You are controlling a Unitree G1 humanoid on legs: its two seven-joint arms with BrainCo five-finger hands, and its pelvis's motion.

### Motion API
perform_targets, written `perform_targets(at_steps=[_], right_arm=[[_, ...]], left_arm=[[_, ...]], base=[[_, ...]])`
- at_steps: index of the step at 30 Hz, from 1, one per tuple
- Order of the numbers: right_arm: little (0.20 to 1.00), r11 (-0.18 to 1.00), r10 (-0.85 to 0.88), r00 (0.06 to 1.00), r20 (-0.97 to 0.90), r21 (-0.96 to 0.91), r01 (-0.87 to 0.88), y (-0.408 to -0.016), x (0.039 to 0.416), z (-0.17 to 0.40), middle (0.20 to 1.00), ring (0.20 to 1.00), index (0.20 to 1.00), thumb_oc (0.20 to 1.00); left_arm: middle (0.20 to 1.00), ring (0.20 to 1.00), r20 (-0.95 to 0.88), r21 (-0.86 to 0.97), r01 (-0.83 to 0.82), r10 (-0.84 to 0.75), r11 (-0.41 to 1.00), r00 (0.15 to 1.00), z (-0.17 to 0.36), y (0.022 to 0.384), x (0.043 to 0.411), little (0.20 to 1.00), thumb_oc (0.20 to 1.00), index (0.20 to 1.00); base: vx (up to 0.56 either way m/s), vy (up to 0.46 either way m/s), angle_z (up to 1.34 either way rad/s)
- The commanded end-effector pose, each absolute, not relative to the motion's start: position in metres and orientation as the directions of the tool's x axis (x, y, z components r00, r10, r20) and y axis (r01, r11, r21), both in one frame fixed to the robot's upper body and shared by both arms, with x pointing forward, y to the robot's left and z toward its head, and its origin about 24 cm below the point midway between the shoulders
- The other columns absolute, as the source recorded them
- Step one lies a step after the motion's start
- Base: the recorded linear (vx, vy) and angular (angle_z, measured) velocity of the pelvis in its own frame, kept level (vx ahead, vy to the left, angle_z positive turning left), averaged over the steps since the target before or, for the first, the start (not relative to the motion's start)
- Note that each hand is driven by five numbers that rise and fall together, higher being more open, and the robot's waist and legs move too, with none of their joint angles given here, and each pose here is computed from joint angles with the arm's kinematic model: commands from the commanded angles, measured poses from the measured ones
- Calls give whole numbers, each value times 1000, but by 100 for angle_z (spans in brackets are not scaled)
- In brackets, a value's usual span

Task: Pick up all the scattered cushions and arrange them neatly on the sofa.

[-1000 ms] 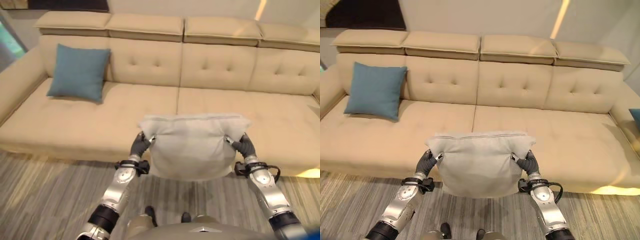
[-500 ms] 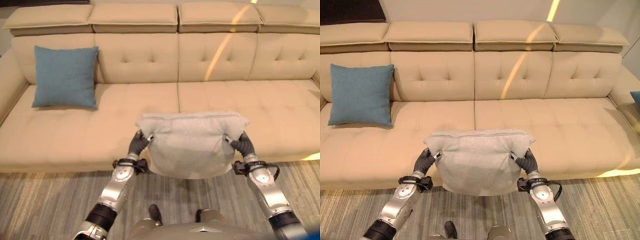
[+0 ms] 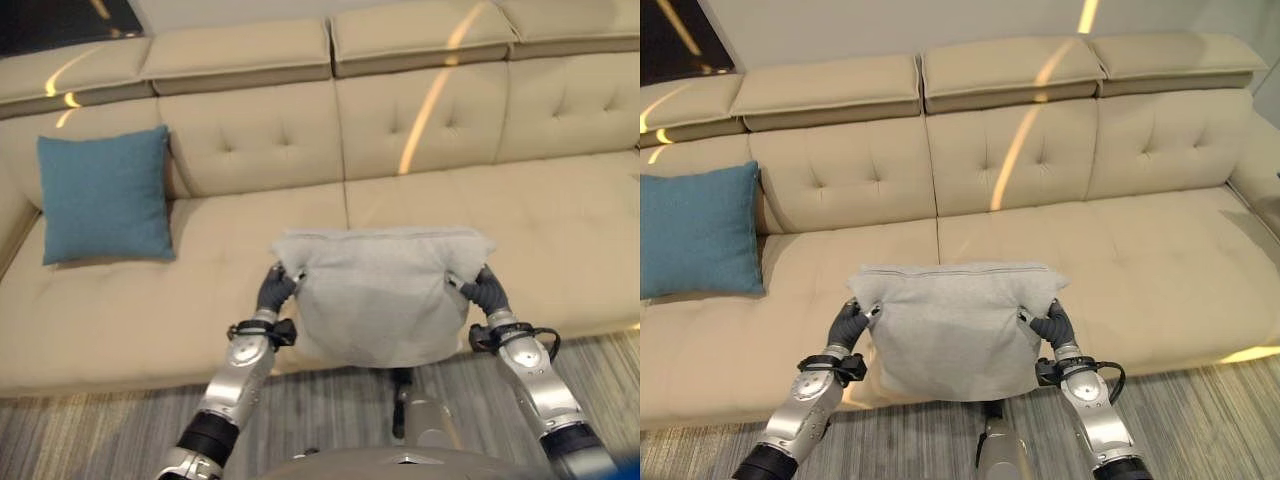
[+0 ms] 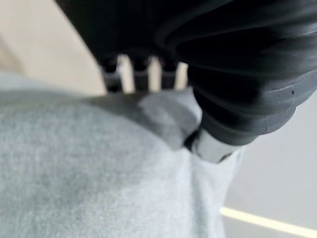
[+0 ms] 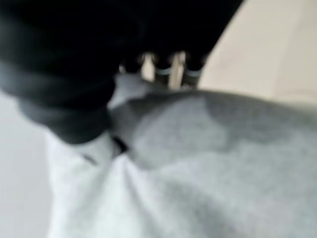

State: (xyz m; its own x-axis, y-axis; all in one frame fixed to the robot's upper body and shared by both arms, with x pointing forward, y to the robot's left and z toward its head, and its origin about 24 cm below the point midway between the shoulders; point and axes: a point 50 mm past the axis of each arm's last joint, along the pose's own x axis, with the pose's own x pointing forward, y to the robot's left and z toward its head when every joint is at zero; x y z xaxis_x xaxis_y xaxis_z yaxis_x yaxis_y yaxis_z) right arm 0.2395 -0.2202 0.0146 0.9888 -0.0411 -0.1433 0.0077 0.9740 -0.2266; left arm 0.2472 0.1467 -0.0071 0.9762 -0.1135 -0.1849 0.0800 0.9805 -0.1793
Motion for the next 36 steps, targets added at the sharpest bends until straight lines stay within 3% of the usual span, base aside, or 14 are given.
perform_targets(at_steps=[1, 12, 24, 36], right_arm=[[200, 985, 33, 994, 107, -170, -15, -205, 255, 59, 200, 200, 200, 200], [200, 980, 18, 991, 136, -197, 9, -210, 256, 68, 200, 200, 200, 200], [200, 977, 68, 960, 272, -212, -9, -193, 278, 102, 200, 200, 200, 200], [200, 975, 122, 788, 603, -220, 17, -153, 337, 223, 200, 200, 200, 200]], left_arm=[[200, 200, 82, -218, 216, -203, 952, 976, 42, 132, 266, 200, 200, 200], [200, 200, 97, -240, 204, -186, 949, 978, 48, 128, 267, 200, 200, 200], [200, 200, 236, -120, 187, -154, 975, 959, 84, 141, 285, 200, 200, 200], [200, 200, 561, -15, 153, -118, 988, 820, 210, 123, 352, 200, 200, 200]], base=[[82, -131, 38], [163, 36, -10], [112, 92, -6], [-78, -4, 4]])
